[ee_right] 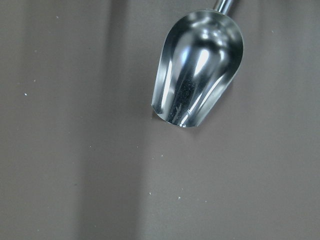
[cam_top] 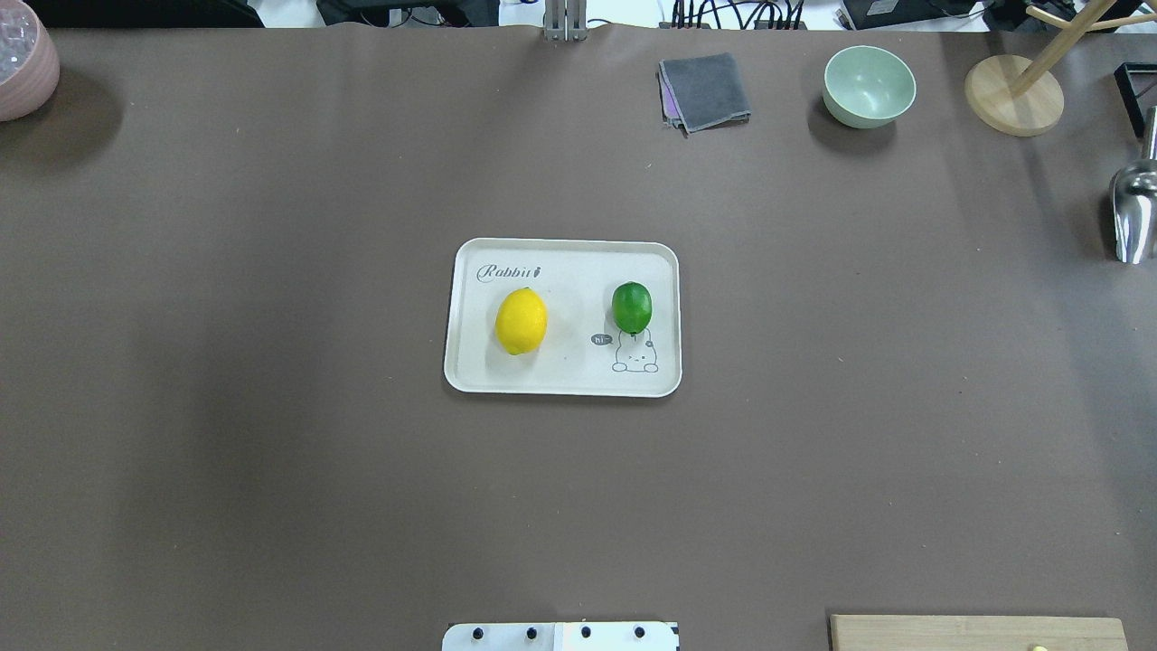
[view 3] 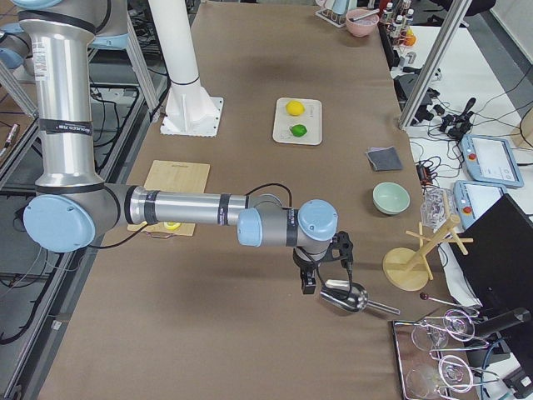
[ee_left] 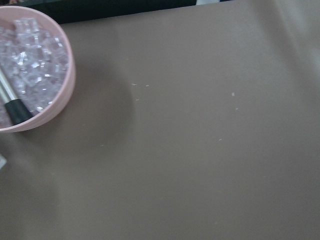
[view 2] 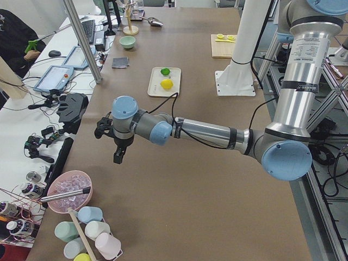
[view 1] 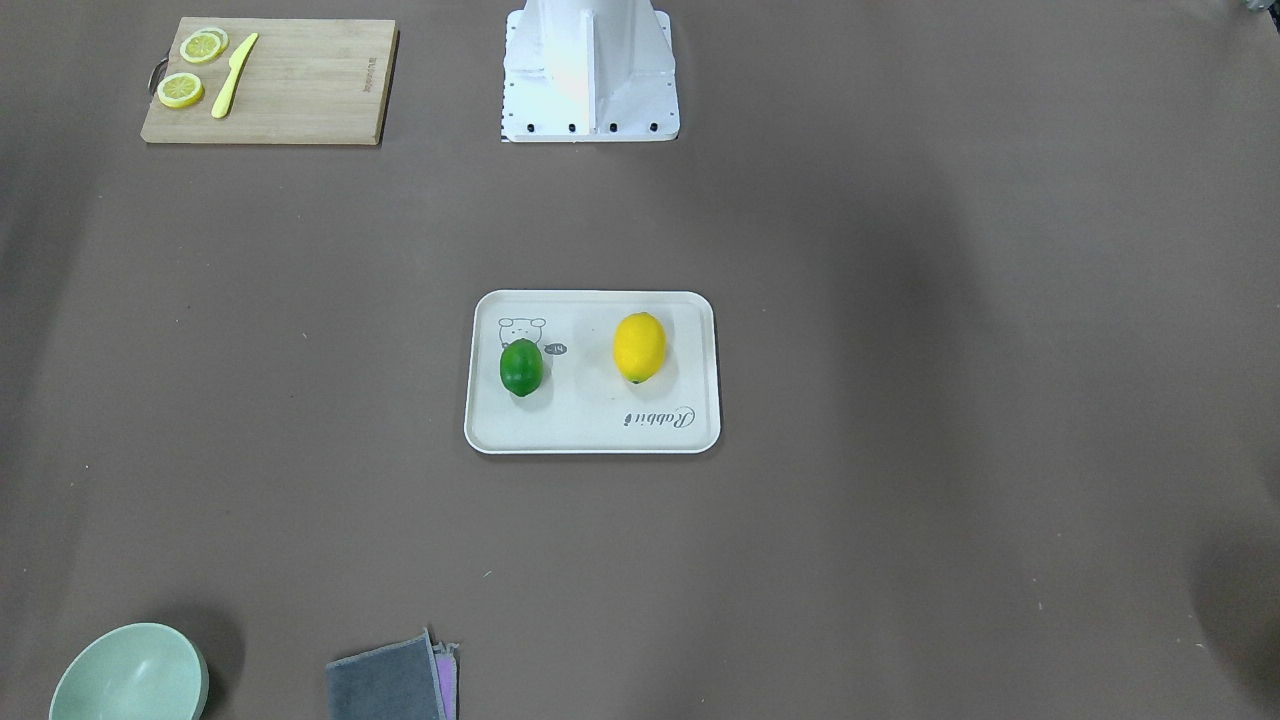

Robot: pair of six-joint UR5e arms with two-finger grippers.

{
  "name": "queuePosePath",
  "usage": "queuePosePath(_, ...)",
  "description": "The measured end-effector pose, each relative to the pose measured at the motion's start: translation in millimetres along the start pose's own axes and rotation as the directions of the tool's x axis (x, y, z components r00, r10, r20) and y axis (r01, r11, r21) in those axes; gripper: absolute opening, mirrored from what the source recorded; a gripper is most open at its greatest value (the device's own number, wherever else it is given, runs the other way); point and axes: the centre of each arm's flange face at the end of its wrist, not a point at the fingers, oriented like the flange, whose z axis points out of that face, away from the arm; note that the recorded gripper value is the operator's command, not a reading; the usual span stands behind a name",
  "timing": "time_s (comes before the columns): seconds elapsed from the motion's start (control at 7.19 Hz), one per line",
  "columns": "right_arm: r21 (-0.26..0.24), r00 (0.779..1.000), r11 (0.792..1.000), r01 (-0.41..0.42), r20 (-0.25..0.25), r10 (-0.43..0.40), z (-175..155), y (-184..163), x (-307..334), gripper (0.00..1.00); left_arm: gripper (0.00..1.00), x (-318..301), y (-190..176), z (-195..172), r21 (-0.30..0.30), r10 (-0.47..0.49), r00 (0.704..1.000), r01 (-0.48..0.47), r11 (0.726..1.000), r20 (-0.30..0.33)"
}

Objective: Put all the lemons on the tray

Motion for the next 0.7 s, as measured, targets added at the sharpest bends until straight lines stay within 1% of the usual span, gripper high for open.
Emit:
queuePosePath(0.28, -0.015, 1.0, 1.0, -0.016, 0.001, 0.016, -0.2, 6.0, 5.4, 1.0, 0.98, -30.5, 36.2, 8.9, -0.056, -0.04, 0.999, 0.04, 0.998, 0.009)
queuePosePath(0.7, -0.007, 1.0, 1.0, -0.023, -0.006, 0.023, -4.9, 3.3, 3.3, 1.0, 0.98, -43.9, 60.8, 17.9, -0.084, -0.073, 0.997, 0.074, 0.994, 0.013)
